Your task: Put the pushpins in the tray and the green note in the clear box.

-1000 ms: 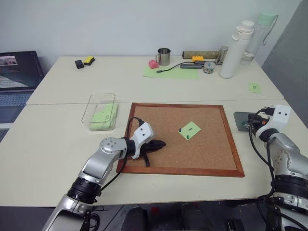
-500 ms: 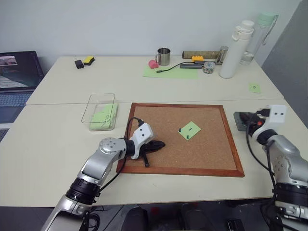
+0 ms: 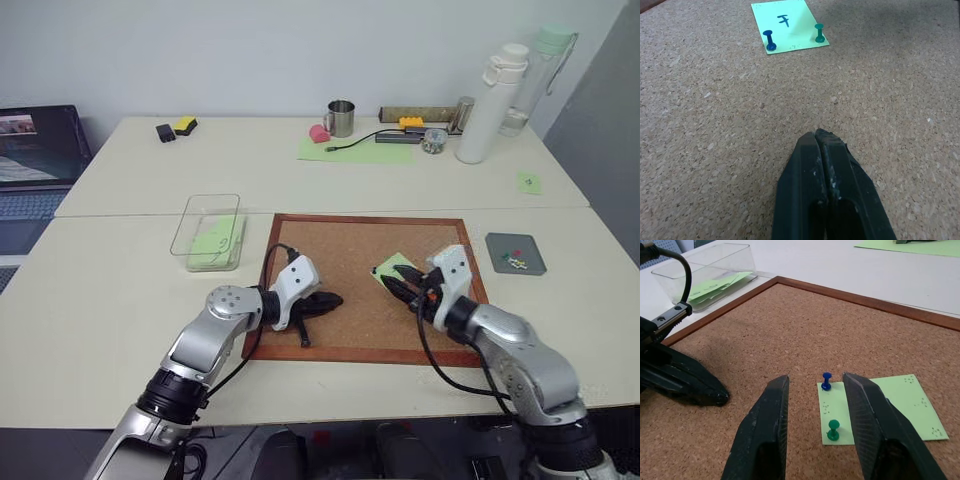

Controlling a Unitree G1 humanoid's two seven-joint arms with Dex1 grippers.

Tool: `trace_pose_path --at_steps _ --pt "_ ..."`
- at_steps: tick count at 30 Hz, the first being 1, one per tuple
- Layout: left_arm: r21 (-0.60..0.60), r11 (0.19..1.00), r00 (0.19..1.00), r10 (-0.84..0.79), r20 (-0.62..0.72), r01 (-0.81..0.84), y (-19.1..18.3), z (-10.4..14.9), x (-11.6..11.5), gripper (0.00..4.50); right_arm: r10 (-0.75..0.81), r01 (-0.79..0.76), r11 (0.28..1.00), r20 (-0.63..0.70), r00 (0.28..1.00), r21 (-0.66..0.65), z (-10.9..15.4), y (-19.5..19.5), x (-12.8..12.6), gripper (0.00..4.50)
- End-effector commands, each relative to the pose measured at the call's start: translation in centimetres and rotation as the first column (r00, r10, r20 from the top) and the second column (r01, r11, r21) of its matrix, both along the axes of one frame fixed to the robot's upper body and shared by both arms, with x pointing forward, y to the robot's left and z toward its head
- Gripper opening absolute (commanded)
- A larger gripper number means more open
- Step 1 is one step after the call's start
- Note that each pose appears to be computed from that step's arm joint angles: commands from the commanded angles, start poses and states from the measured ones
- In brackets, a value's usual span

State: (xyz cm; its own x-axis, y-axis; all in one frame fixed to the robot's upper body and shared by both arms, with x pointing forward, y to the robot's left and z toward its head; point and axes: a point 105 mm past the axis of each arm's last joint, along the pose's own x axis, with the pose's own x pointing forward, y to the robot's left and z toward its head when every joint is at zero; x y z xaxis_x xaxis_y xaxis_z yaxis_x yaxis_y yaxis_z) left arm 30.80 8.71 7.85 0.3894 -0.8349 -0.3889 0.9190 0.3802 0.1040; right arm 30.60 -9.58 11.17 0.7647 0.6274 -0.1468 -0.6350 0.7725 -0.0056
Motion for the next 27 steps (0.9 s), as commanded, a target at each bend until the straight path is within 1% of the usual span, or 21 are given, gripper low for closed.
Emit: trace_pose_path --at_steps 1,11,18,19,20,24,26,27 --pt "0.054 0.998 0.998 0.038 -0.054 -0.035 1.0 -1.6 -0.1 0.0 -0.03 0.031 0.999 0.025 0.999 -0.018 0.2 0.2 0.7 1.75" --pt "0.053 0.998 0.998 0.042 -0.053 -0.039 1.1 -1.5 -0.2 0.0 -0.029 0.028 0.998 -0.03 0.999 -0.048 -1.8 0.8 0.5 1.75" --pt "0.052 0.998 0.998 0.047 -0.051 -0.044 1.2 -1.4 -0.2 0.0 -0.038 0.036 0.999 -0.043 0.998 -0.037 -2.0 0.7 0.6 1.75" --pt "0.052 0.998 0.998 0.048 -0.051 -0.045 1.2 -1.4 -0.2 0.0 -0.044 0.042 0.998 -0.043 0.998 -0.035 -2.0 0.6 0.7 1.39" --pt "0.052 0.998 0.998 0.048 -0.051 -0.046 1.2 -1.3 -0.2 0.0 -0.048 0.047 0.998 -0.043 0.998 -0.033 -2.0 0.5 0.7 1.31" --pt "0.055 0.997 0.997 0.049 -0.051 -0.046 1.2 -1.4 -0.2 0.0 -0.052 0.051 0.998 -0.041 0.998 -0.032 -2.0 0.4 0.8 0.37" --pt "0.055 0.997 0.997 0.049 -0.051 -0.046 1.2 -1.4 -0.2 0.0 -0.055 0.054 0.998 -0.041 0.998 -0.034 -2.0 0.3 0.8 0.03" --pt "0.054 0.997 0.997 0.049 -0.051 -0.046 1.2 -1.4 -0.2 0.0 -0.057 0.056 0.998 -0.041 0.998 -0.034 -2.0 0.2 0.9 0.03"
